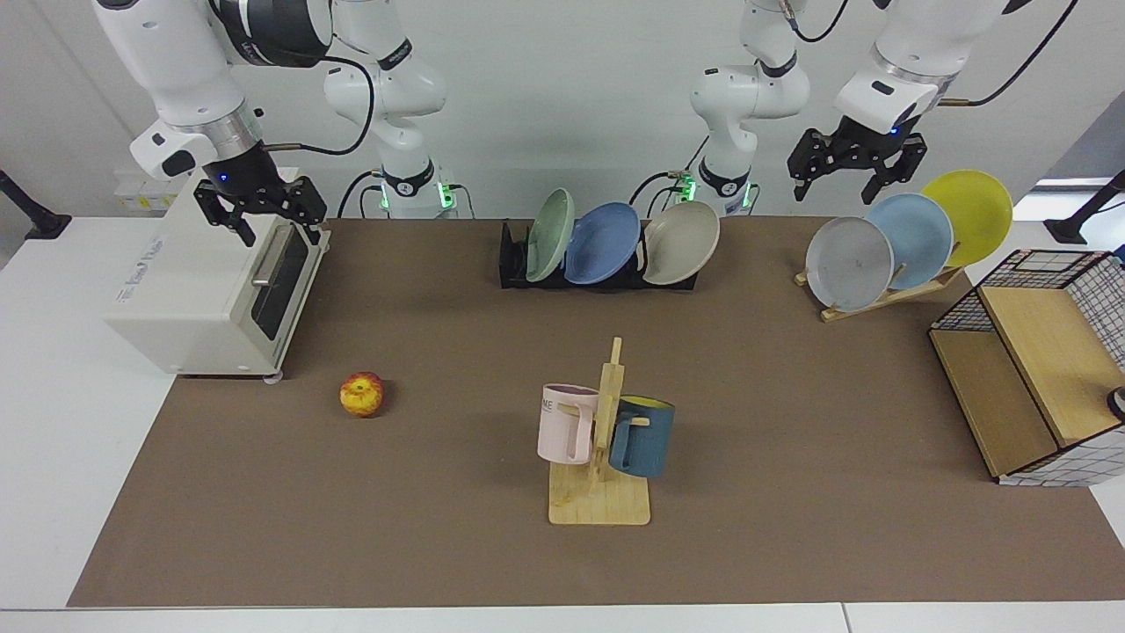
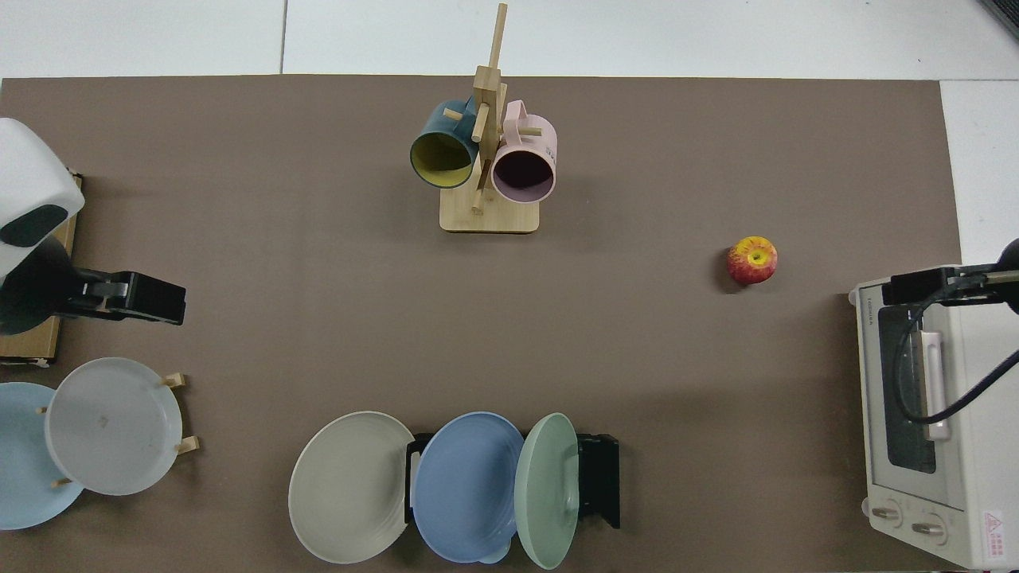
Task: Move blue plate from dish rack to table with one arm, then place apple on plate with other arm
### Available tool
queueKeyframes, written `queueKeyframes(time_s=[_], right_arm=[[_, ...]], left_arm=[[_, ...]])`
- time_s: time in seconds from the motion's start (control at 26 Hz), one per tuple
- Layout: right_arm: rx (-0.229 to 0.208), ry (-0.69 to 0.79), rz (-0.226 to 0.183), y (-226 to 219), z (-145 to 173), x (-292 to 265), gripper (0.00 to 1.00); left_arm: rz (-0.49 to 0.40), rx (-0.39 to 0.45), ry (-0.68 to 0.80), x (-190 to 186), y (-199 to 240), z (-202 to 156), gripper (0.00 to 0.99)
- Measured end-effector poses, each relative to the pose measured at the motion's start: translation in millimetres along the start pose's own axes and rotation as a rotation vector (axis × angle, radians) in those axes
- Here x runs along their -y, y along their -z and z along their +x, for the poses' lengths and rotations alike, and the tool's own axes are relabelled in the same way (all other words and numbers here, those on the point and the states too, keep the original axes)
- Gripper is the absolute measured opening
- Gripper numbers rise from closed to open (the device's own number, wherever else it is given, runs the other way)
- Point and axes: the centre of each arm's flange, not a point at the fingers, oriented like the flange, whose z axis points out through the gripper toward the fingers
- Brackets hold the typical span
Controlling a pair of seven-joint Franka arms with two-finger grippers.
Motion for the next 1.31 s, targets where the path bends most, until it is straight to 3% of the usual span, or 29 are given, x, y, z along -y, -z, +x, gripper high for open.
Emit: queueKeyframes(time_s=[1.31], right_arm=[[0.000,0.008,-0.001,0.0,0.2,4.3,1.00]], left_arm=[[0.003,-0.002,-0.026,-15.3,0.9,-2.6,0.991]])
